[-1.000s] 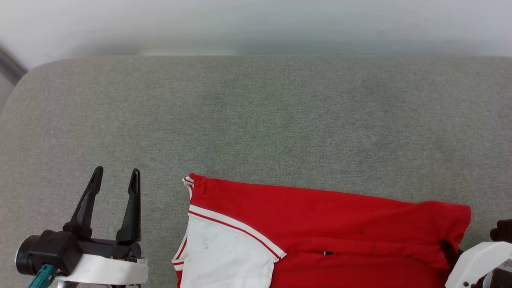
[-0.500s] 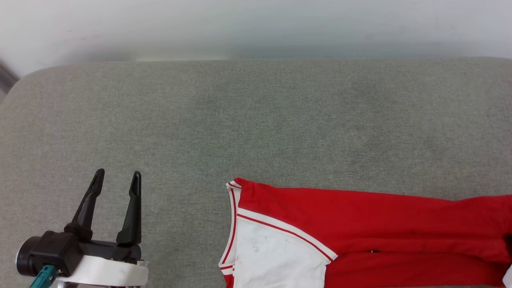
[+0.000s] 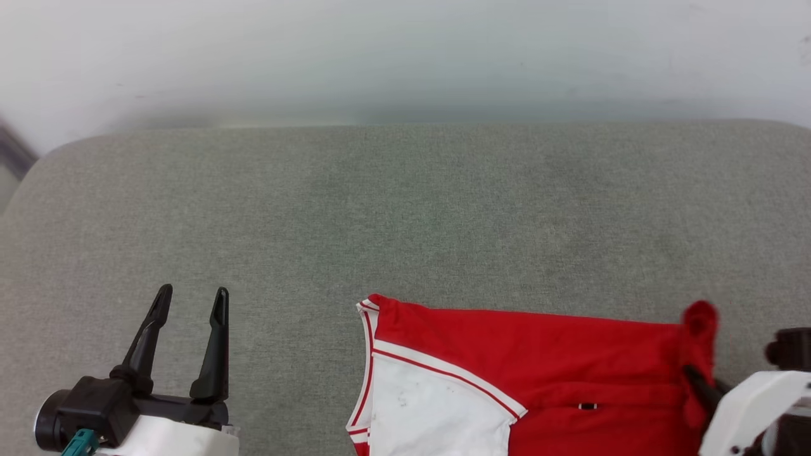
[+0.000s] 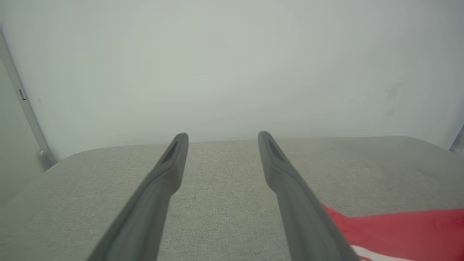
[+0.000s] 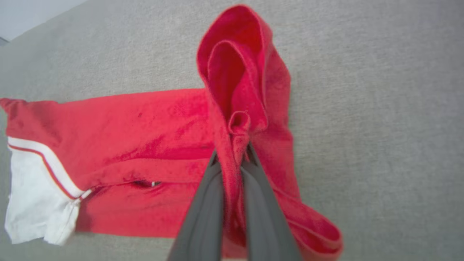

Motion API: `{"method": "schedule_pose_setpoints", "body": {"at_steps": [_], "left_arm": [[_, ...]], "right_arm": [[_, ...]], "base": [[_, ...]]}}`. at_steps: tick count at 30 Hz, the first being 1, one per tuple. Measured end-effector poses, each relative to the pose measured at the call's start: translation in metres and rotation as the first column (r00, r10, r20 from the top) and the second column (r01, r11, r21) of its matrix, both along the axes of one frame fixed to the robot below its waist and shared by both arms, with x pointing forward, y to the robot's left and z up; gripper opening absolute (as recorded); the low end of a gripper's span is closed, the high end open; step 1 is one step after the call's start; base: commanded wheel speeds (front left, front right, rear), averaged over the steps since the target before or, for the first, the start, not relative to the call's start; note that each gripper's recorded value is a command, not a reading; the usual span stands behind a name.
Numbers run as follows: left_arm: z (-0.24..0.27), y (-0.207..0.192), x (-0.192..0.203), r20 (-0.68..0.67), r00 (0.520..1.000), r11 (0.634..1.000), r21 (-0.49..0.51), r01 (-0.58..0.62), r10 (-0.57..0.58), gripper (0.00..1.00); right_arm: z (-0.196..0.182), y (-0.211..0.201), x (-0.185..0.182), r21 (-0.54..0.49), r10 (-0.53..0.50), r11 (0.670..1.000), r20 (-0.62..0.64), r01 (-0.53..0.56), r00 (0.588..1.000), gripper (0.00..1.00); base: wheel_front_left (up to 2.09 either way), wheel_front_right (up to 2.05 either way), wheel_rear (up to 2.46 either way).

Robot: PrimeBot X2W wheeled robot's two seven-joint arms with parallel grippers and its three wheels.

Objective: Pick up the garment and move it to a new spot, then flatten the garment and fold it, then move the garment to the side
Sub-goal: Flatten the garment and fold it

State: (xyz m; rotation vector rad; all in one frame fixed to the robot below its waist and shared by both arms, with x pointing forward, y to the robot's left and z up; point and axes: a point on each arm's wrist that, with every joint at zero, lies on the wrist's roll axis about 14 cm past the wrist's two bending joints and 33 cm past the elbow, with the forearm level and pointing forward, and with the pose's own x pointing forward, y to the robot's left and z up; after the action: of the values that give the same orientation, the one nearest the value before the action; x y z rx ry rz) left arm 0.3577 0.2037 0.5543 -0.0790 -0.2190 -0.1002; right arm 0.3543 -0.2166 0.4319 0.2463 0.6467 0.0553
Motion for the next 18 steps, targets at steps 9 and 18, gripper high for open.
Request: {"method": "schedule_pose_setpoints", "body": {"at_steps": [9, 18], "left_arm": [[0.005, 0.012, -0.016, 0.014, 0.999, 0.999, -0.016, -0.046, 0.046, 1.0], [0.012, 0.023, -0.026, 0.039, 0.995, 0.996, -0.02, -0.091, 0.092, 1.0]], "right_arm": [[0.015, 0.096, -0.01, 0.178, 0.193, 0.965, 0.013, -0.192, 0.981, 0.0], [0.027, 0.183, -0.011, 0.36, 0.377, 0.851, 0.085, -0.381, 0.922, 0.0]], "base": [[0.0, 0.0, 0.0], [0.0, 0.0, 0.0]]}}
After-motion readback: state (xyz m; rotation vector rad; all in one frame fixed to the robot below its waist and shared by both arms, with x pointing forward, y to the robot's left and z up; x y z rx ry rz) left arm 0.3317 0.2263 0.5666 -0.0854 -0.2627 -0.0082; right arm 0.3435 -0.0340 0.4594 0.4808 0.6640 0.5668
